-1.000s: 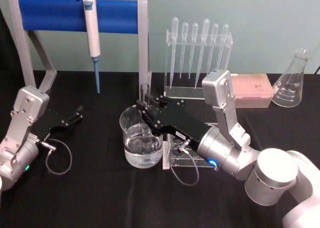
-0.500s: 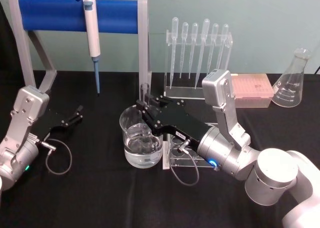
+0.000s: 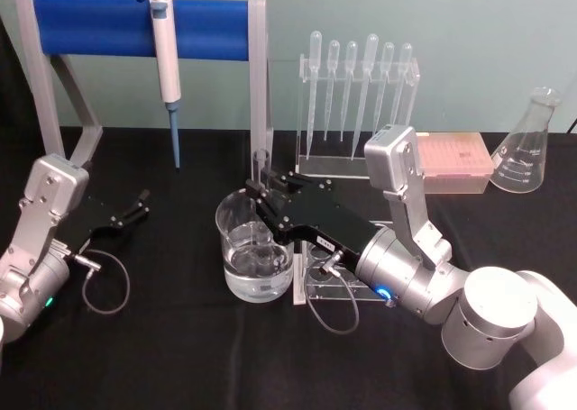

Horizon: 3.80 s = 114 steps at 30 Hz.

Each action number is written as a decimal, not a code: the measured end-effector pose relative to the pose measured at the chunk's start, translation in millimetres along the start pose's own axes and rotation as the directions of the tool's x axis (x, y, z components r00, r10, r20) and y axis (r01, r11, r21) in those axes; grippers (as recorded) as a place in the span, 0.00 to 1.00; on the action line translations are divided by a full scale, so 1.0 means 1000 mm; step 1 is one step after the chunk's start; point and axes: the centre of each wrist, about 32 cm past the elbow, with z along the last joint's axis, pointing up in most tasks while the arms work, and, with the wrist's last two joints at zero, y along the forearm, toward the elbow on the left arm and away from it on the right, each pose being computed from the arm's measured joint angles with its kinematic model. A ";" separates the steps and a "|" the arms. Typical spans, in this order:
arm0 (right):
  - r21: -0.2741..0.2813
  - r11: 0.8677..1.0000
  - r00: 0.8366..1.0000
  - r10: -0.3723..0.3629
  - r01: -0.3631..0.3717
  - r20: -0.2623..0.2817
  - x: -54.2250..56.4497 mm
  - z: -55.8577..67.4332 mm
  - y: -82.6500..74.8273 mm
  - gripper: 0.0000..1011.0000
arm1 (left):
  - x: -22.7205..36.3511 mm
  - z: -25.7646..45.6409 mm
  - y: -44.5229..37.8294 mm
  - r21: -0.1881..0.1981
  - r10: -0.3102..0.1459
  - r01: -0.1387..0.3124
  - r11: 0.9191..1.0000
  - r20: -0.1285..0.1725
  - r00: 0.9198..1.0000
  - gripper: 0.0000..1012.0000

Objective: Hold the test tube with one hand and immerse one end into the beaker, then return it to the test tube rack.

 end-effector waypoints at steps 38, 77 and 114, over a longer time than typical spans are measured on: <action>0.033 0.999 0.999 0.002 -0.003 0.034 -0.004 0.022 0.001 0.22 | 0.0000 0.0000 0.0000 0.000 0.000 0.000 1.000 0.000 1.000 0.99; -0.003 0.973 0.972 -0.230 0.230 0.040 -0.008 0.059 -0.099 0.22 | 0.0000 0.0000 0.0000 0.000 0.000 0.000 1.000 0.000 1.000 0.99; -0.113 0.981 0.988 -0.154 0.156 0.025 0.013 0.019 -0.055 0.22 | 0.0000 0.0000 0.0000 0.000 0.000 0.000 1.000 0.000 1.000 0.99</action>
